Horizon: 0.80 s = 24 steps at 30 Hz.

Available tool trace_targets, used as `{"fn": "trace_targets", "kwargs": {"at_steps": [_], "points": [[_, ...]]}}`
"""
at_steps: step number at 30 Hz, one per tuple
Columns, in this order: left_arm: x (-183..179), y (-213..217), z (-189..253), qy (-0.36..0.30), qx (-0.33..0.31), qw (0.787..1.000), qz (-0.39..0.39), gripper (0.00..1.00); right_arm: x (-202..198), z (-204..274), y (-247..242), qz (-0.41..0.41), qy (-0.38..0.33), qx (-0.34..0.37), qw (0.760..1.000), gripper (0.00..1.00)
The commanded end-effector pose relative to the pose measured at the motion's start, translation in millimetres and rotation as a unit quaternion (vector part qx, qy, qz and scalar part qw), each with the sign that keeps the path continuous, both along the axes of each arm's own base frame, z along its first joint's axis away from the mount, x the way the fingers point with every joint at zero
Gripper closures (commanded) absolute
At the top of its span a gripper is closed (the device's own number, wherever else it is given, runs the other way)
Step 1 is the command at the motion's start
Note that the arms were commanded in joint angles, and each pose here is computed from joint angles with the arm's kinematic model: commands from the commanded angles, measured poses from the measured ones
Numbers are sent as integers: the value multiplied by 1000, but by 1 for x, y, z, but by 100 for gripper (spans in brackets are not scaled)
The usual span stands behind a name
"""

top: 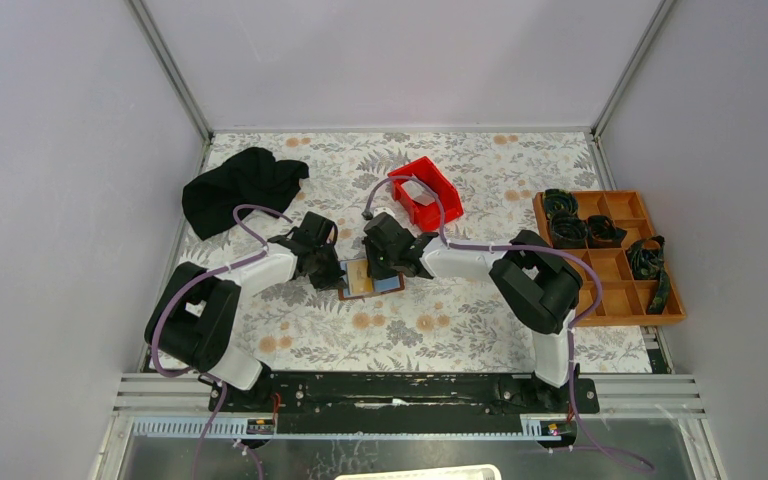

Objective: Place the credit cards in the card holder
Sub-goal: Insert the credit card into the card holder.

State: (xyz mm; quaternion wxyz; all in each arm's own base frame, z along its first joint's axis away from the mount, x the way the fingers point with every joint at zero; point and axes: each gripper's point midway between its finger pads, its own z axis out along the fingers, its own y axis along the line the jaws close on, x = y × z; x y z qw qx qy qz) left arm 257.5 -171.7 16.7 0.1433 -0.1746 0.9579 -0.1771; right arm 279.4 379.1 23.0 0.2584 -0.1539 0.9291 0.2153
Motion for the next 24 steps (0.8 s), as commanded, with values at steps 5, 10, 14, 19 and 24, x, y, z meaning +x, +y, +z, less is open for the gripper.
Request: {"fn": "trace_targets", "kwargs": {"at_steps": [5, 10, 14, 19, 24], "points": [[12, 7, 15, -38, 21, 999, 6, 97, 8, 36, 17, 14, -47, 38, 998, 81], [15, 8, 21, -49, 20, 999, 10, 94, 11, 42, 12, 6, -63, 36, 997, 79], [15, 10, 22, -51, 23, 998, 12, 92, 14, 48, 7, -4, -78, 35, 996, 78], [12, 13, 19, -48, 31, 998, 14, 92, 16, 47, -1, -12, -84, 15, 996, 78], [8, 18, 12, -40, 42, 998, 16, 94, 16, 34, -5, -9, -71, -12, 997, 79]]}}
